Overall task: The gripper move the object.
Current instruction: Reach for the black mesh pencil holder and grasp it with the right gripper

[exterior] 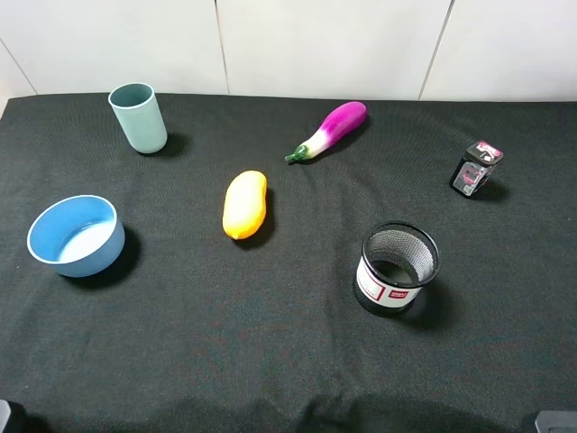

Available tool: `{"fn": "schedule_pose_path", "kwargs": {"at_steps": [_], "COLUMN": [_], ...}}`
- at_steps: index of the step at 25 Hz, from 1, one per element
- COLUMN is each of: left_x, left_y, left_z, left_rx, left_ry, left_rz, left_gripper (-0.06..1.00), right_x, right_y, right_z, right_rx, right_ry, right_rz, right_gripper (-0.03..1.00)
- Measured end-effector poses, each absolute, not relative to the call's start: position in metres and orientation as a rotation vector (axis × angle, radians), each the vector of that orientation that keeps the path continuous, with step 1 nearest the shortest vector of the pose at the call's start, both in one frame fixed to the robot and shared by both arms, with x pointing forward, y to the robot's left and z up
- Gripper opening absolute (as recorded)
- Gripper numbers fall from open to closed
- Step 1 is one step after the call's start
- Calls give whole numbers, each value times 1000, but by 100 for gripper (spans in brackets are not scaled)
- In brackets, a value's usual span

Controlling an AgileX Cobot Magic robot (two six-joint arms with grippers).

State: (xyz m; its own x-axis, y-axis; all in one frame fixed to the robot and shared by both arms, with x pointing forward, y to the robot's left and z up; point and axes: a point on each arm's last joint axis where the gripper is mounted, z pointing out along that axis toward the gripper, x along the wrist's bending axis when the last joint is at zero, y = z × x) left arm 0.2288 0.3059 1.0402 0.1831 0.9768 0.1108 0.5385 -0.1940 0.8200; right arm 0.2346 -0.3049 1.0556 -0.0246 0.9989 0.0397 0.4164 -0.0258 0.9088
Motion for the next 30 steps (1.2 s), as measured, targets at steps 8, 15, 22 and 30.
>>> {"fn": "schedule_pose_path", "kwargs": {"at_steps": [8, 15, 22, 30], "left_x": [229, 229, 229, 229], "left_y": [306, 306, 306, 306], "left_z": [1040, 1040, 1040, 1040], "left_rx": [1824, 1824, 1824, 1824], "left_ry": [1425, 1425, 1425, 1425], "left_rz": [878, 878, 878, 878], "left_gripper": [99, 99, 99, 99], "right_x": [235, 235, 235, 249], "right_y": [-305, -305, -305, -303], "right_z": [1056, 1056, 1056, 1074], "right_rx": [1530, 1530, 1531, 1624], "right_ry": [1529, 1529, 1530, 1625], "right_rz": [1025, 1026, 1029, 930], "right_gripper": [69, 69, 69, 69]}}
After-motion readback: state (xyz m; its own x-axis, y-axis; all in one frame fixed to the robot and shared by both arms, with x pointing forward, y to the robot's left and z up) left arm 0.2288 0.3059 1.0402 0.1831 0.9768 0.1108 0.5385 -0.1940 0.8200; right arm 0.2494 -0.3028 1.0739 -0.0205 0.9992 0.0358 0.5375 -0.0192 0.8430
